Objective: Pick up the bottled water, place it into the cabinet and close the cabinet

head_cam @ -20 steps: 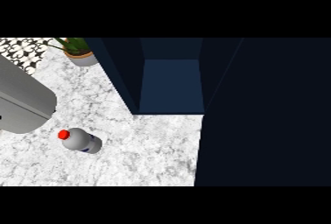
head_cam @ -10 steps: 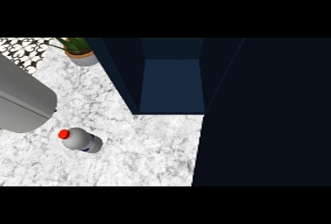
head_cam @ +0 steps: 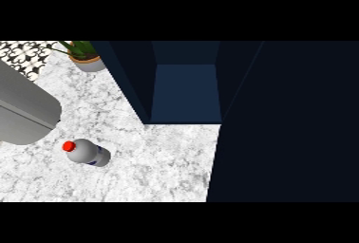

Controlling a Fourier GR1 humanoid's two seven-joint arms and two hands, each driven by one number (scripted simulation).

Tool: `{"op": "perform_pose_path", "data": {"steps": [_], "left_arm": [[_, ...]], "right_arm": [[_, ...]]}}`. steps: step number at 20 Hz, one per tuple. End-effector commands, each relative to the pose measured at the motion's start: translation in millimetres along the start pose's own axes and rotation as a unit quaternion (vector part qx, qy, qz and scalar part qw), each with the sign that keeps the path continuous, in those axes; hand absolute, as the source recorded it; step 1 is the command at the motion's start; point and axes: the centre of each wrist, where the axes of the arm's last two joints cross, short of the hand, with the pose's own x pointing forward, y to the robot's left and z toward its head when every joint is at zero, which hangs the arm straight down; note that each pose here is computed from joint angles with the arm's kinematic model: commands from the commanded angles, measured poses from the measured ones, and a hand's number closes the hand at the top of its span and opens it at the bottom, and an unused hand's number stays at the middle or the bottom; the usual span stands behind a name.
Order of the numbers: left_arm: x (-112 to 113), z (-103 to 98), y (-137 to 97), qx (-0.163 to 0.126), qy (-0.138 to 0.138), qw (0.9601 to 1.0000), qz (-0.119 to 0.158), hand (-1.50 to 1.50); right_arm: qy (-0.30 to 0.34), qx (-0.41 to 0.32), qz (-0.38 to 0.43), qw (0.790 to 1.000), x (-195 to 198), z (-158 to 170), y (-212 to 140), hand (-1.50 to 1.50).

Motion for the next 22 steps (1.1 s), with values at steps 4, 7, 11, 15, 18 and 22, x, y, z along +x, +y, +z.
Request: {"op": "perform_pose_path", "data": {"steps": [4, 7, 11, 15, 18, 22], "left_arm": [[-11, -18, 5, 0.008, -0.005, 0.9999, -0.014, -1.50], [-29, -23, -5, 0.005, 0.010, 0.9999, -0.011, -1.50], [-37, -22, 13, 0.021, 0.015, 0.9995, -0.016, -1.50], [-64, -36, 17, 0.034, 0.038, 0.9985, -0.021, -1.50], [-70, -42, 33, 0.054, 0.047, 0.9971, -0.026, -1.50], [-102, -52, 40, 0.050, 0.055, 0.9966, -0.036, -1.50]], "right_arm": [[-0.026, -0.012, 0.010, 1.000, 33, 21, 6, -1.50], [-0.030, -0.010, 0.003, 0.999, 31, 18, 13, -1.50], [-0.033, -0.003, 0.004, 0.999, 45, 28, 5, -1.50], [-0.026, -0.005, 0.005, 1.000, 35, 27, 12, -1.50], [-0.030, -0.001, 0.005, 1.000, 44, 27, 11, -1.50], [-0.033, 0.007, 0.001, 0.999, 44, 16, 7, -1.50]]}}
